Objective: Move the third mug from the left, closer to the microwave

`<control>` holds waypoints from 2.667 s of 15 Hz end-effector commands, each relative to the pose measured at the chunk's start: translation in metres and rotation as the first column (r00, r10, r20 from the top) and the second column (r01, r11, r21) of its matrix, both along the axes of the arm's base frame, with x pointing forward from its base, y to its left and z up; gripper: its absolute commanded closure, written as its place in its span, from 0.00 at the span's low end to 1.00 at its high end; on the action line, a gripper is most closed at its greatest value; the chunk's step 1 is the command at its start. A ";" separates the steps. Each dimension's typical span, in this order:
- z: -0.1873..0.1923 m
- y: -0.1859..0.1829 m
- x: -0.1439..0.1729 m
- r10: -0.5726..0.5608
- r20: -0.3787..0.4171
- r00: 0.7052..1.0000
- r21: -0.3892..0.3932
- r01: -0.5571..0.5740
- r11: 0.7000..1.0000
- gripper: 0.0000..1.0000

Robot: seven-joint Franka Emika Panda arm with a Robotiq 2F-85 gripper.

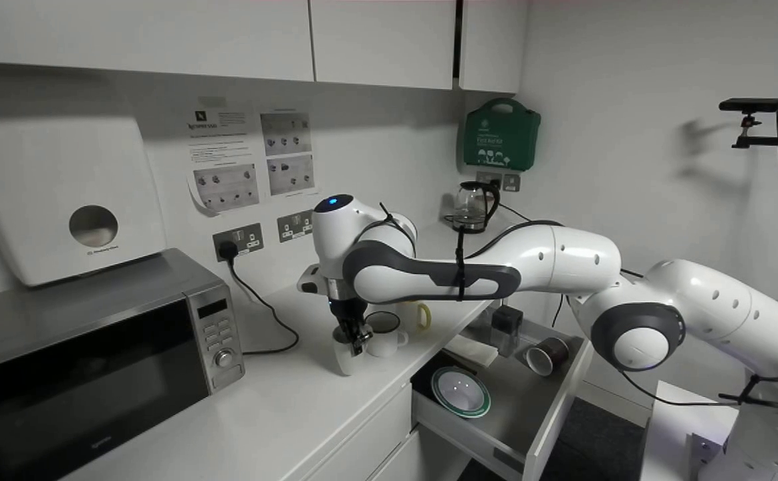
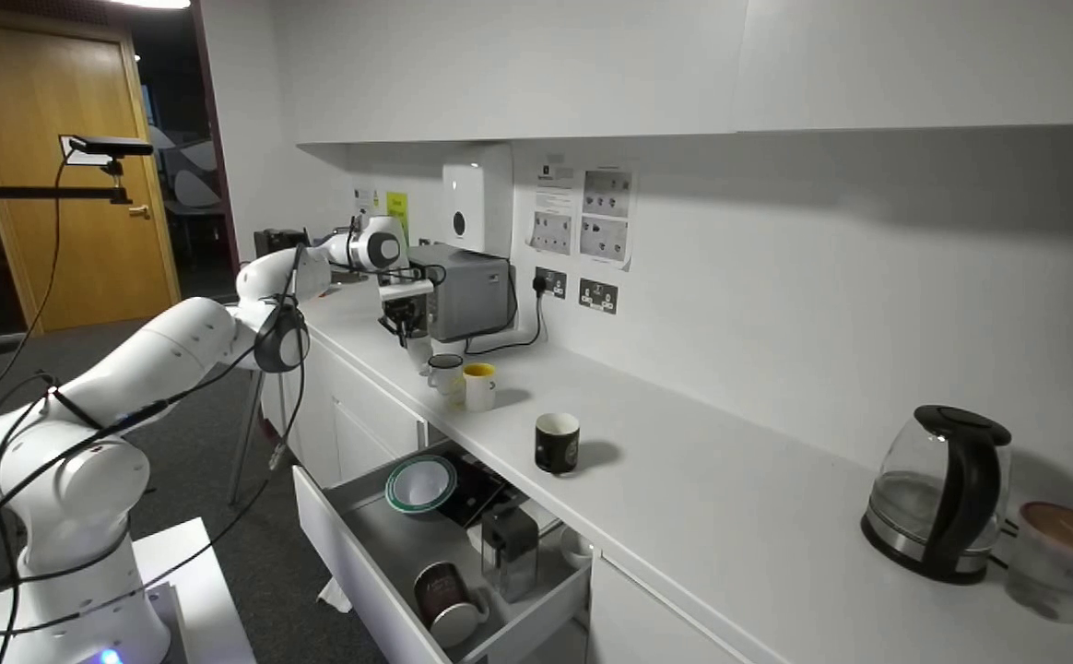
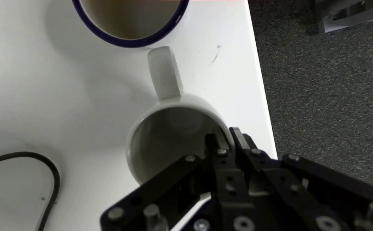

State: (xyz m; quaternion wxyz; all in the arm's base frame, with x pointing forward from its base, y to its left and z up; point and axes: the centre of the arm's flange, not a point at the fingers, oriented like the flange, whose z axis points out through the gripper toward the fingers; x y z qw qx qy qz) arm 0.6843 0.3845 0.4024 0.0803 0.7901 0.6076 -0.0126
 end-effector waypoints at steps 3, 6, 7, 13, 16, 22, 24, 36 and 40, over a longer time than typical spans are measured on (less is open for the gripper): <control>0.028 0.032 0.059 0.035 -0.034 0.999 0.016 -0.034 0.999 0.98; 0.030 0.035 0.057 0.062 -0.045 0.997 0.050 -0.059 0.997 0.98; 0.030 0.036 0.056 0.070 -0.047 0.996 0.057 -0.068 0.996 0.98; 0.030 0.040 0.053 0.097 -0.070 0.993 0.097 -0.090 0.991 0.98; 0.029 0.042 0.052 0.104 -0.079 0.991 0.114 -0.095 0.989 0.98; 0.026 0.039 0.055 0.097 -0.089 0.991 0.112 -0.087 0.990 0.98; 0.024 0.037 0.057 0.094 -0.093 0.991 0.108 -0.084 0.991 0.98; 0.024 0.032 0.057 0.085 -0.111 0.990 0.102 -0.074 0.992 0.30; 0.032 0.027 0.056 0.077 -0.104 0.992 0.104 -0.066 0.992 0.02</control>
